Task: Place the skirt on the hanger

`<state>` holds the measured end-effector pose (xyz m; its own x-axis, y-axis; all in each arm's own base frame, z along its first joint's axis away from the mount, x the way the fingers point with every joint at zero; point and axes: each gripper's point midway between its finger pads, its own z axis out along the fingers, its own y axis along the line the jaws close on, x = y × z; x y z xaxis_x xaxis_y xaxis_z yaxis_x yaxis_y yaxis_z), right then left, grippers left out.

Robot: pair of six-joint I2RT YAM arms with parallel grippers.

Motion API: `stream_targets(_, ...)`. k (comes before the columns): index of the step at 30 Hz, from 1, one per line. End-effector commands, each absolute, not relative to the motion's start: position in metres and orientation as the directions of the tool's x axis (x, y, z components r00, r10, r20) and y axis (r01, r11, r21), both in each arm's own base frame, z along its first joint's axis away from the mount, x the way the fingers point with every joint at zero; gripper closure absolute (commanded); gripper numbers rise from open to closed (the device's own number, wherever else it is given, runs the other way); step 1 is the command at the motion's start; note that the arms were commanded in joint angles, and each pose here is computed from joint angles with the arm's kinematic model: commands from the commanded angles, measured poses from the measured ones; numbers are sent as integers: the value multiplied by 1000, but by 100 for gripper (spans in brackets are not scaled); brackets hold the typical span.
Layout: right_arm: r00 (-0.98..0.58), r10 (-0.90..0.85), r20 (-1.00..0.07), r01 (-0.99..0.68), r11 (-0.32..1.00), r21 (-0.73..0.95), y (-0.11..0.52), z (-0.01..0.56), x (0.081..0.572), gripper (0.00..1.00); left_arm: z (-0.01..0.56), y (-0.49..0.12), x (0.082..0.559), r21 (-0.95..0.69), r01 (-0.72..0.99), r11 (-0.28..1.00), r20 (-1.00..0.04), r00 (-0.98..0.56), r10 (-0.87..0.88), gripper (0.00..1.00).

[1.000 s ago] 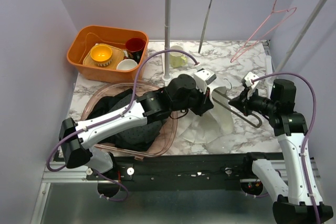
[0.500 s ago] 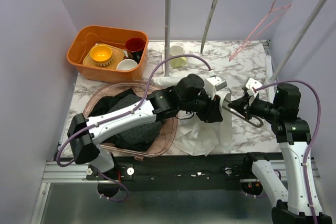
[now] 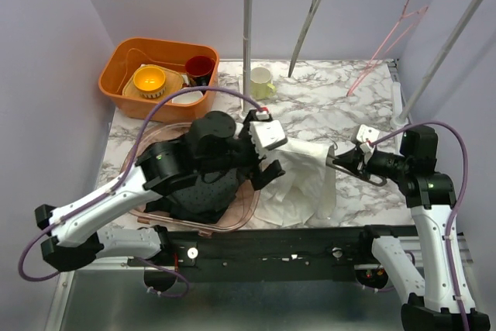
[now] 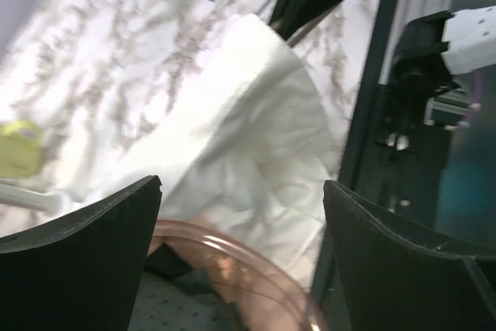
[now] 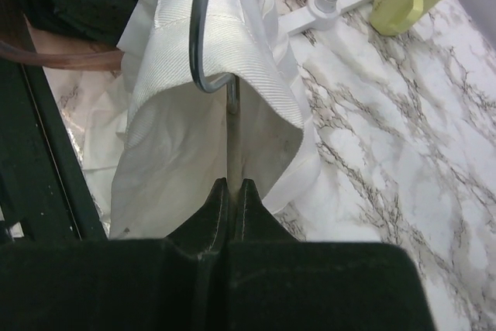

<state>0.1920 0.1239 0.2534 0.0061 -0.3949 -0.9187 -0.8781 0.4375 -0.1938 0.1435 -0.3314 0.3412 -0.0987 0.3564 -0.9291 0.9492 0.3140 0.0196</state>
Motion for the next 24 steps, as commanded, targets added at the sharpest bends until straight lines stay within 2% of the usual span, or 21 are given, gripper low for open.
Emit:
stream_targets(1,125,-411,-903,-914,307,-267,132,252,172,99,326,-304,168,314,909,275,-865,154,478,1)
stream_targets(5,149,-424,-893,-940,219,-261,135,247,157,99,317,-316,156,372,919,132,-849,279,449,1)
stream_targets(6,195,-431,-881,-937,183,-297,136,247,156,99,316,-321,157,390,914,111,-843,306,443,1)
stream_targets(11,215,-403,-889,-949,129,-288,141,253,150,100,314,-347,150,407,913,-22,-832,381,402,2)
stream_targets(18,252,-385,-888,-939,123,-320,143,262,147,99,280,-373,142,314,937,-154,-831,349,432,8)
stream_targets(24,264,-362,-894,-942,103,-320,146,262,144,99,252,-384,145,249,957,-148,-836,289,467,19)
